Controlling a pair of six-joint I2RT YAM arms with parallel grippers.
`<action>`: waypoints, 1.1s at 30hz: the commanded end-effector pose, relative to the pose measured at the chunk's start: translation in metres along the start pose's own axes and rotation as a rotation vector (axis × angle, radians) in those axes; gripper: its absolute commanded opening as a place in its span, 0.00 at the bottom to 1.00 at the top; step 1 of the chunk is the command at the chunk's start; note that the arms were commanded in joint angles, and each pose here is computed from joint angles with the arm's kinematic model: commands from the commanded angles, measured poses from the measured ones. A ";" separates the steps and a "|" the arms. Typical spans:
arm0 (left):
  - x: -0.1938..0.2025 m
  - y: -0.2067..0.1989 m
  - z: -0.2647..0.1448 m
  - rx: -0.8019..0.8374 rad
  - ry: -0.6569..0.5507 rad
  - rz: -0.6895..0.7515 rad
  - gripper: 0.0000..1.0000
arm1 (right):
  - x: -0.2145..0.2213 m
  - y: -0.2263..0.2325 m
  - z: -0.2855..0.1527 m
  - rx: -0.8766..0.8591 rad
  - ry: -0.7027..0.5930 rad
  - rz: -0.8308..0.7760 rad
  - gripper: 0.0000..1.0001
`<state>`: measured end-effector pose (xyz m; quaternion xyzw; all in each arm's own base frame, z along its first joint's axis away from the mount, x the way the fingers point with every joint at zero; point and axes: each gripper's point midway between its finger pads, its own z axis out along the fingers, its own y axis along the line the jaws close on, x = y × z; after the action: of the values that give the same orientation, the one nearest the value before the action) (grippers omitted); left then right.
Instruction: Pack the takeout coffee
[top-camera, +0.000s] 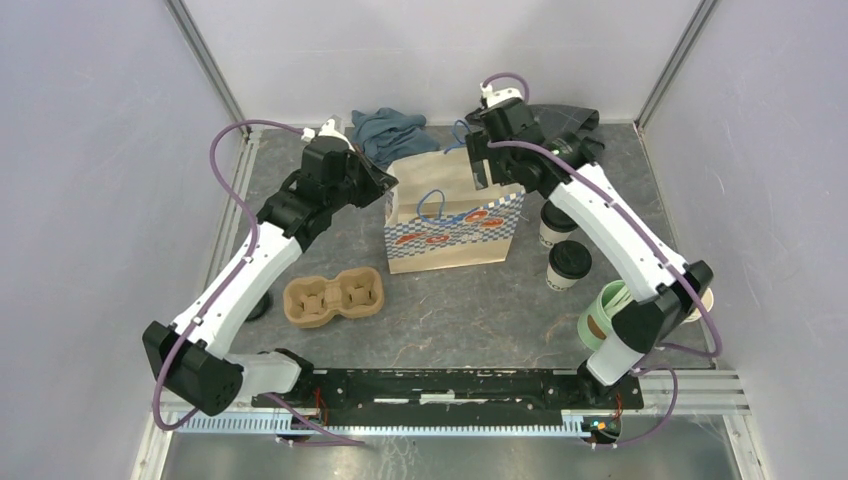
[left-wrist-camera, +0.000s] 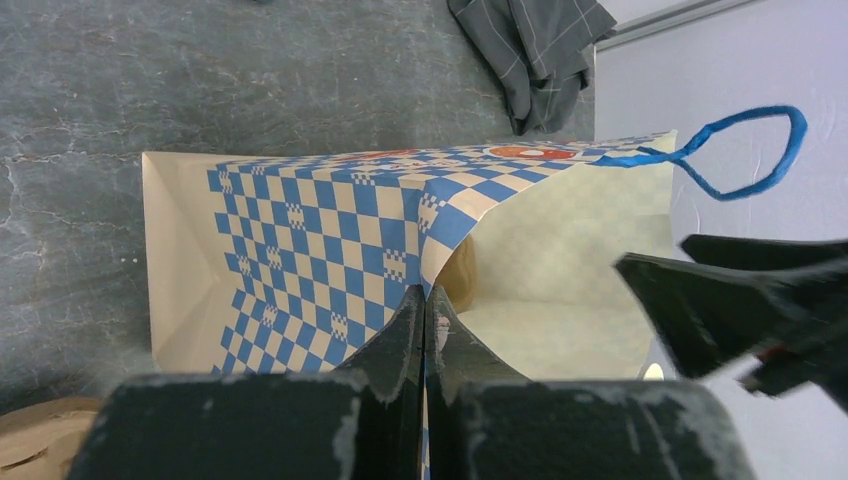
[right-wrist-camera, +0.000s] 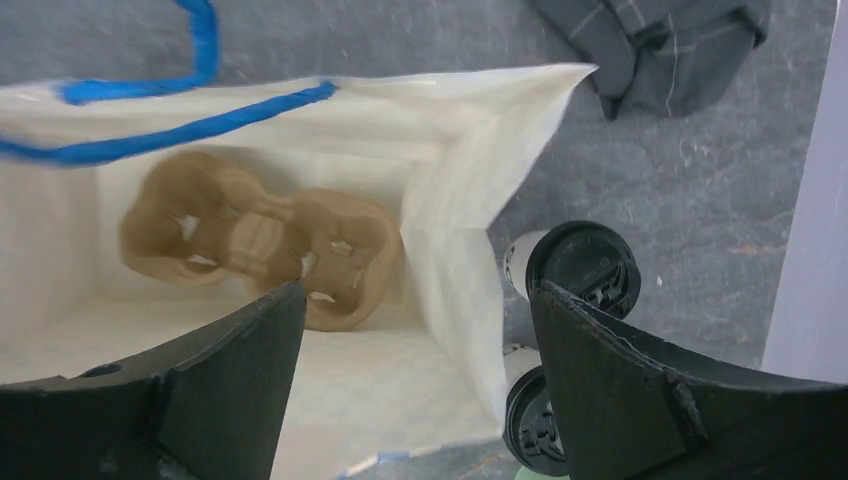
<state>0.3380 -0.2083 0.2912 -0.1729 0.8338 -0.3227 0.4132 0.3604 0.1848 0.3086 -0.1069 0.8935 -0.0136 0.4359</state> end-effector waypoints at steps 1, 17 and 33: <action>-0.011 -0.029 -0.004 0.110 -0.014 0.071 0.02 | 0.013 -0.018 0.014 0.131 0.019 0.050 0.85; -0.063 -0.049 -0.019 0.238 -0.330 0.265 0.02 | -0.055 -0.008 0.009 -0.044 -0.446 -0.083 0.00; -0.004 0.016 -0.049 0.383 -0.466 0.328 0.02 | 0.027 0.043 0.008 -0.389 -0.621 -0.097 0.00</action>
<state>0.3099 -0.1786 0.2759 -0.0529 0.7028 -0.3471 0.6188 0.3580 0.2063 0.2557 -0.2315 0.7330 0.1000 0.6318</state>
